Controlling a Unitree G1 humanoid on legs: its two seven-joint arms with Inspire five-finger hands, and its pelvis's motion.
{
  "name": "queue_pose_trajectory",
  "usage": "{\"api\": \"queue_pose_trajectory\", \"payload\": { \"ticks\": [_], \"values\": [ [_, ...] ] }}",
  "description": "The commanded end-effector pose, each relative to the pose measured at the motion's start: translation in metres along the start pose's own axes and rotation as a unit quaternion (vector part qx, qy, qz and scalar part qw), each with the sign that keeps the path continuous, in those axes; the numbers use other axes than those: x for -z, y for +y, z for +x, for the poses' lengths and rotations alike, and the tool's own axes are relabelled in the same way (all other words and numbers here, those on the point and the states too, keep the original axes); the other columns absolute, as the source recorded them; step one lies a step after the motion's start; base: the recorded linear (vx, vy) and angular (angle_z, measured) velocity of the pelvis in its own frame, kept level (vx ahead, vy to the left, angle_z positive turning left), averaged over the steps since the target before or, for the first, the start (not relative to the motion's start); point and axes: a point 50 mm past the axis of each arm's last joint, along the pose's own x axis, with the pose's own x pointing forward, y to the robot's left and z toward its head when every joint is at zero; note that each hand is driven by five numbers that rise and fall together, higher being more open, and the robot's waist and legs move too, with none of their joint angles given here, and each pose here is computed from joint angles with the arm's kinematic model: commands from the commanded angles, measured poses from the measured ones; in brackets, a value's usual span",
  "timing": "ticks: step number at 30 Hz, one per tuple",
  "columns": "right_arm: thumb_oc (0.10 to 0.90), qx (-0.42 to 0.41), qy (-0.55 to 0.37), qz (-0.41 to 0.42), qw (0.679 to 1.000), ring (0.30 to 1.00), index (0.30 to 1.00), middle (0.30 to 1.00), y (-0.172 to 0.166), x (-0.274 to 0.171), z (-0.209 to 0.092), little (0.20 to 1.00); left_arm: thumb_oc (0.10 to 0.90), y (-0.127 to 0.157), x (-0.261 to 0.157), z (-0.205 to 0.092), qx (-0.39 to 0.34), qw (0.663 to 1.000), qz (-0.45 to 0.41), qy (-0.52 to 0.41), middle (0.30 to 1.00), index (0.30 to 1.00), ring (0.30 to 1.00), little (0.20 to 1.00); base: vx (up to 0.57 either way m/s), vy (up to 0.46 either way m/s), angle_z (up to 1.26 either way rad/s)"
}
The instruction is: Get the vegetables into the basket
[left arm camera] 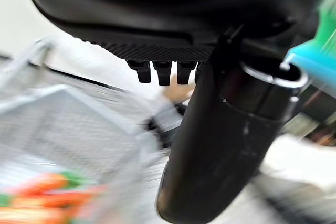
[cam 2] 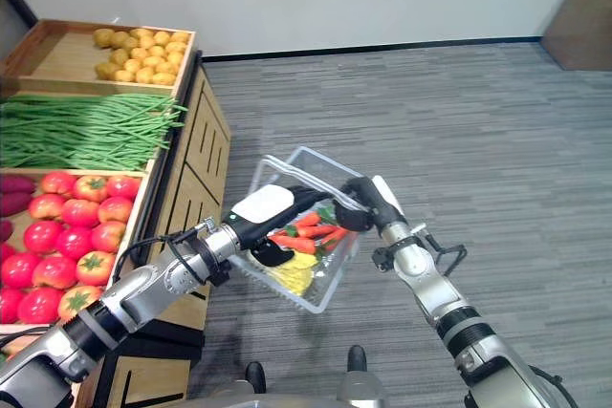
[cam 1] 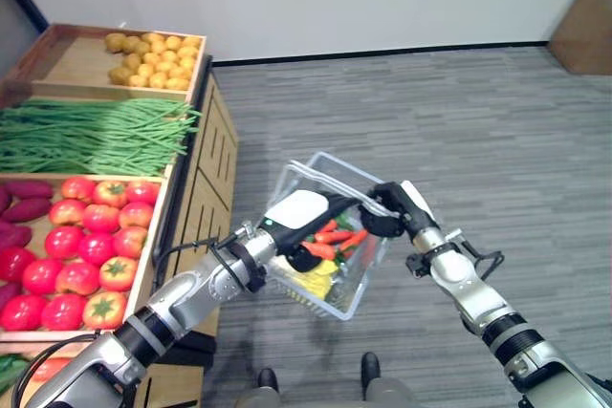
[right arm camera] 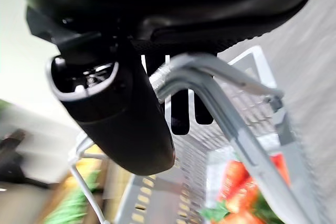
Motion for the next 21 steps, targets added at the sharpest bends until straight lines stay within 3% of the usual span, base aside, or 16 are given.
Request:
{"api": "queue_pose_trajectory", "payload": {
  "ticks": [1,2,5,7,10,12,15,21],
  "values": [
    [0.4,0.096,-0.1,0.016,0.99,0.3,0.3,0.3,-0.035,-0.043,0.01,0.3,0.9,0.032,-0.025,0.012,-0.055,0.978,-0.177,-0.101,1.0,1.0,1.0,1.0,-0.02,0.003,0.06],
    [0.4,0.104,-0.071,0.012,0.992,0.3,0.3,0.3,-0.037,-0.027,0.005,0.3,0.9,0.026,-0.019,0.001,-0.061,0.949,-0.295,-0.094,1.0,1.0,1.0,1.0,-0.01,0.002,0.05],
    [0.4,0.112,-0.045,0.01,0.993,0.3,0.3,0.3,-0.039,-0.014,0.002,0.3,0.9,0.02,-0.015,-0.004,-0.058,0.929,-0.355,-0.086,1.0,1.0,1.0,1.0,-0.01,0.0,0.01],
    [0.4,0.13,0.021,0.007,0.991,0.3,0.3,0.3,-0.042,0.02,-0.008,0.3,0.9,0.007,-0.007,-0.022,-0.057,0.883,-0.461,-0.065,1.0,1.0,1.0,1.0,0.0,0.0,0.0],
    [0.4,0.136,0.073,0.015,0.988,0.3,0.3,0.3,-0.04,0.048,-0.022,0.3,0.9,-0.006,0.007,-0.041,-0.06,0.858,-0.509,-0.019,1.0,1.0,1.0,1.0,0.0,0.0,0.0],
    [0.4,0.15,0.119,0.026,0.981,0.3,0.3,0.3,-0.042,0.072,-0.037,0.3,0.9,-0.027,0.035,-0.065,-0.073,0.842,-0.531,0.069,1.0,1.0,1.0,1.0,0.0,0.0,0.0],
    [0.4,0.158,0.145,0.037,0.976,0.3,0.3,0.3,-0.044,0.086,-0.048,0.3,0.9,-0.039,0.055,-0.087,-0.068,0.845,-0.511,0.144,1.0,1.0,1.0,1.0,0.0,0.0,0.0],
    [0.4,0.176,0.244,0.09,0.949,0.3,0.3,0.3,-0.031,0.131,-0.087,0.3,0.9,-0.101,0.113,-0.157,-0.115,0.791,-0.461,0.384,1.0,1.0,1.0,1.0,0.0,0.0,0.0]
  ]
}}
